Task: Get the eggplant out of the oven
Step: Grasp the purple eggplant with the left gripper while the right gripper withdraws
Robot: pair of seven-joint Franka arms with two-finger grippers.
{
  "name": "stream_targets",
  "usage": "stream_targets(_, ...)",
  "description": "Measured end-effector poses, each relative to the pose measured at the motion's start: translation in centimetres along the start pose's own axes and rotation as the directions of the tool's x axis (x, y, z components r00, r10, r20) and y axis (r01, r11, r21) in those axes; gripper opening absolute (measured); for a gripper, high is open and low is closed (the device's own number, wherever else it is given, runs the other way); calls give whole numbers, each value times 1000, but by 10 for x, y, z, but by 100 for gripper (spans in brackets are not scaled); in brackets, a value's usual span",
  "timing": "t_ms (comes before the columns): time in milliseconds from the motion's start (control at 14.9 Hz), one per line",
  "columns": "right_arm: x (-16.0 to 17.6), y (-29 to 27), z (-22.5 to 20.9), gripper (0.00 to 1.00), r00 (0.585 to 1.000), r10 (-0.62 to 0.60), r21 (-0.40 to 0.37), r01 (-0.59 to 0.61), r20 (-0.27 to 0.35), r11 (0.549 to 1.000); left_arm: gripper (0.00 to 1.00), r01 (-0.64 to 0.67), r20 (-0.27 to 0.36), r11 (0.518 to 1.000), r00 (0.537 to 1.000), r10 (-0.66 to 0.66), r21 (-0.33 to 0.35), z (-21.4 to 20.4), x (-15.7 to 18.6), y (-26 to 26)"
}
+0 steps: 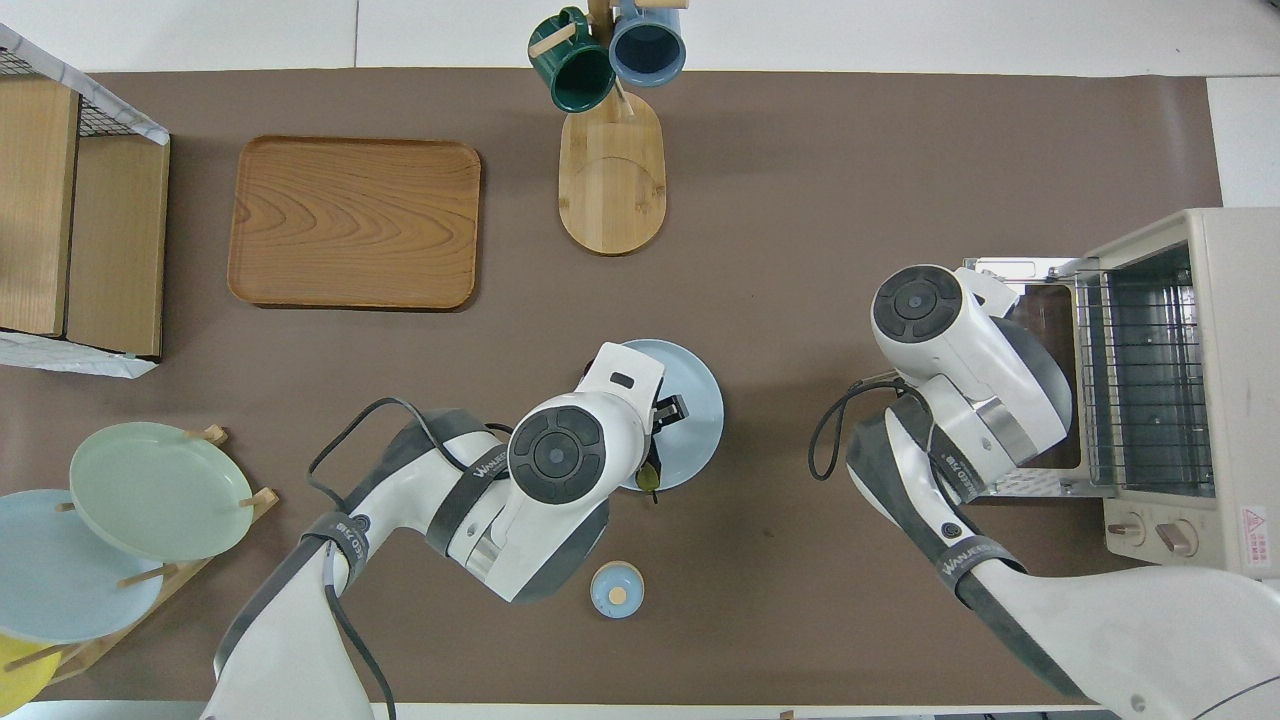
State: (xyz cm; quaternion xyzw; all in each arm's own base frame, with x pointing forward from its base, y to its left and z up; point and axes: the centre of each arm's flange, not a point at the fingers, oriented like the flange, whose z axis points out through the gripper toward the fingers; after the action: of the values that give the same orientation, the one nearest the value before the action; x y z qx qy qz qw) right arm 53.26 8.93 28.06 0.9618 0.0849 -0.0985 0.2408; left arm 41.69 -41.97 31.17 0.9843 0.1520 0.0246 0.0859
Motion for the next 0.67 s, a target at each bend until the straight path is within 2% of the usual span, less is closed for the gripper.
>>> stream_targets(202, 0, 15, -14, 1, 997, -81, 26, 82, -18, 996, 83, 2, 4, 1000, 1000, -2, 7, 5, 0, -1)
stream_targets(403, -11, 48, -46, 1, 991, -121, 43, 123, -48, 991, 78, 4, 5, 1000, 1000, -4, 9, 6, 0, -1)
stream_targets(471, -16, 60, -57, 1, 990, -127, 44, 130, -55, 991, 74, 9, 5, 1000, 1000, -9, 9, 6, 0, -1)
stream_targets(672, -31, 105, -81, 1, 990, -130, 41, 133, -56, 990, 40, 19, 5, 1000, 1000, -19, 9, 6, 0, -1)
